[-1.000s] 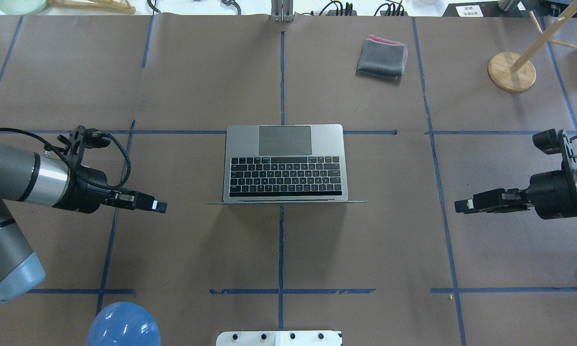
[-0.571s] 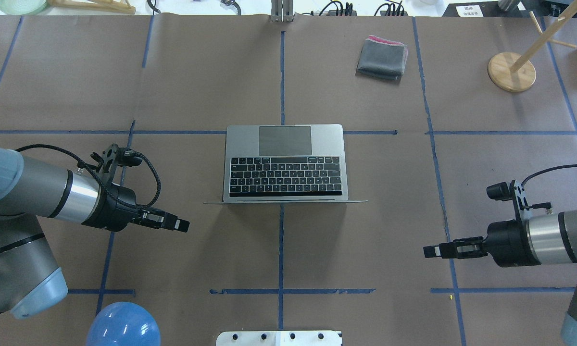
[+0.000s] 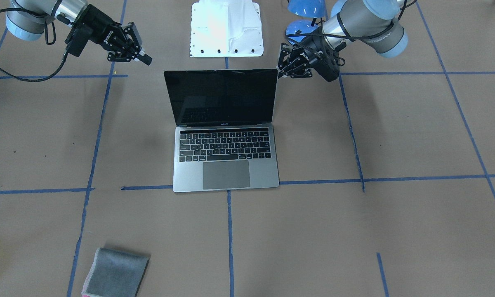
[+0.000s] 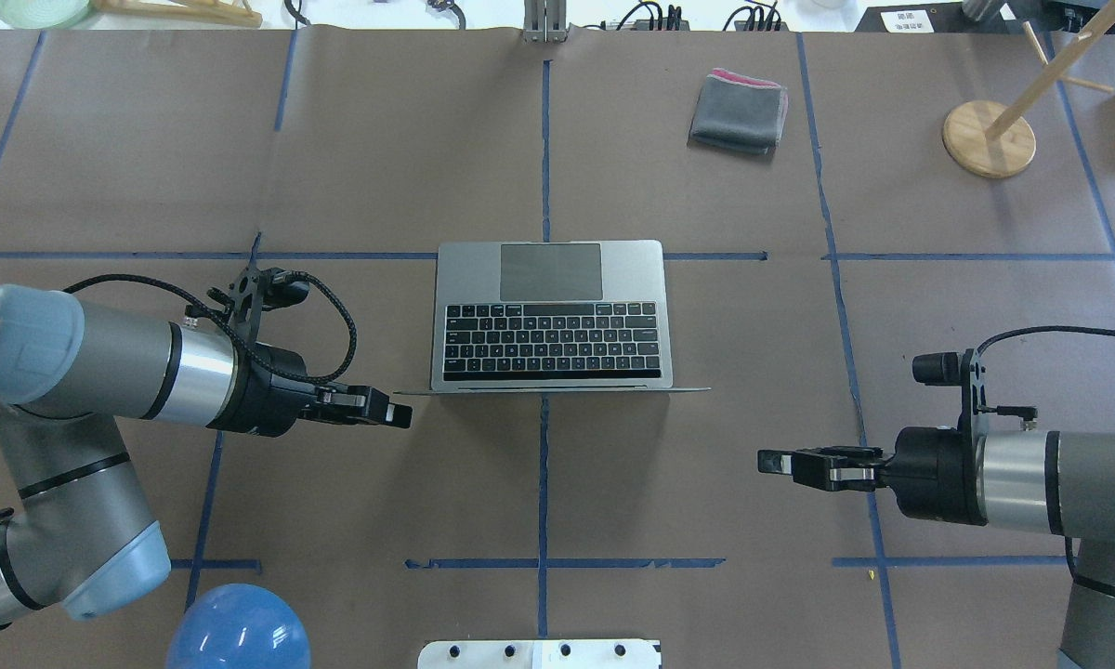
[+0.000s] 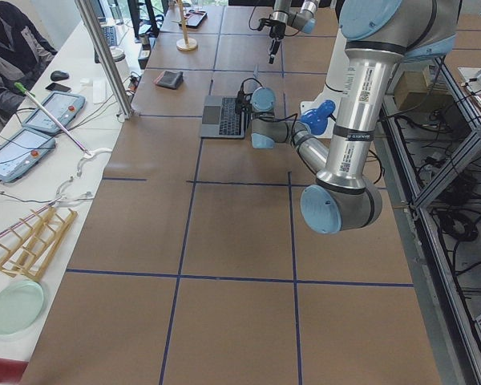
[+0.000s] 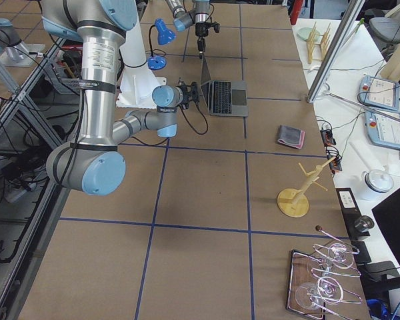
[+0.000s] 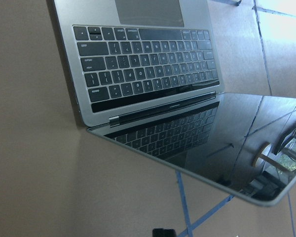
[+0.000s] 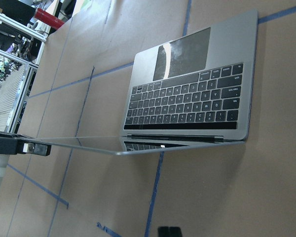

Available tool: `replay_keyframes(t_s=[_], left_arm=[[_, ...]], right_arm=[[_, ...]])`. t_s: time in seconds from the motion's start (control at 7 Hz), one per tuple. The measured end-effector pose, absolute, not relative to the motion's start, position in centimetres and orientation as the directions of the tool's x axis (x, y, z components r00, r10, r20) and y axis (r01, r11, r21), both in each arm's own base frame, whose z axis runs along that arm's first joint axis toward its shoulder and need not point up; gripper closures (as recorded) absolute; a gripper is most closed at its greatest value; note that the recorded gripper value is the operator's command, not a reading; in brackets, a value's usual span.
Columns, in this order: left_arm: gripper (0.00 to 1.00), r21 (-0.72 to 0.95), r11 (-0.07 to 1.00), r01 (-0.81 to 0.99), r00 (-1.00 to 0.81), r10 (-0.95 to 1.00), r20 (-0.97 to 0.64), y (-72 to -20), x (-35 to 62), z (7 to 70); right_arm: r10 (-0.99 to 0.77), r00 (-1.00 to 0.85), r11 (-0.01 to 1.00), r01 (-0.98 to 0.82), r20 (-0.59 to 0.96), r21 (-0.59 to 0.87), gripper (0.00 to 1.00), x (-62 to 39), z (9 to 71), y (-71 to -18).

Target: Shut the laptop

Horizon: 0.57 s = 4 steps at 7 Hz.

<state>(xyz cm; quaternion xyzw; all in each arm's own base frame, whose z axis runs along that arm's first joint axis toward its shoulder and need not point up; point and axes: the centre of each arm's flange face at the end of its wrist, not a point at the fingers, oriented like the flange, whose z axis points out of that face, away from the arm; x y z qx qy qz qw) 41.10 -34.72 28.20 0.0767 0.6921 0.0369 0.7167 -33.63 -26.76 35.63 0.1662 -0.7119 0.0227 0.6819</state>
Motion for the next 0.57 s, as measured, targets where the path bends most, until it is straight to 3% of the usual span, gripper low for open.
replay_keyframes(t_s=[0.57], left_arm=[[0.98,0.159,0.985,0.062,0.032,0.157,-0.987,-34.69,41.07,27.84]], right_arm=[[-0.204,-0.015,0.936,-0.297,0.979,0.191,0.98,-34.50,35.16,-26.80]])
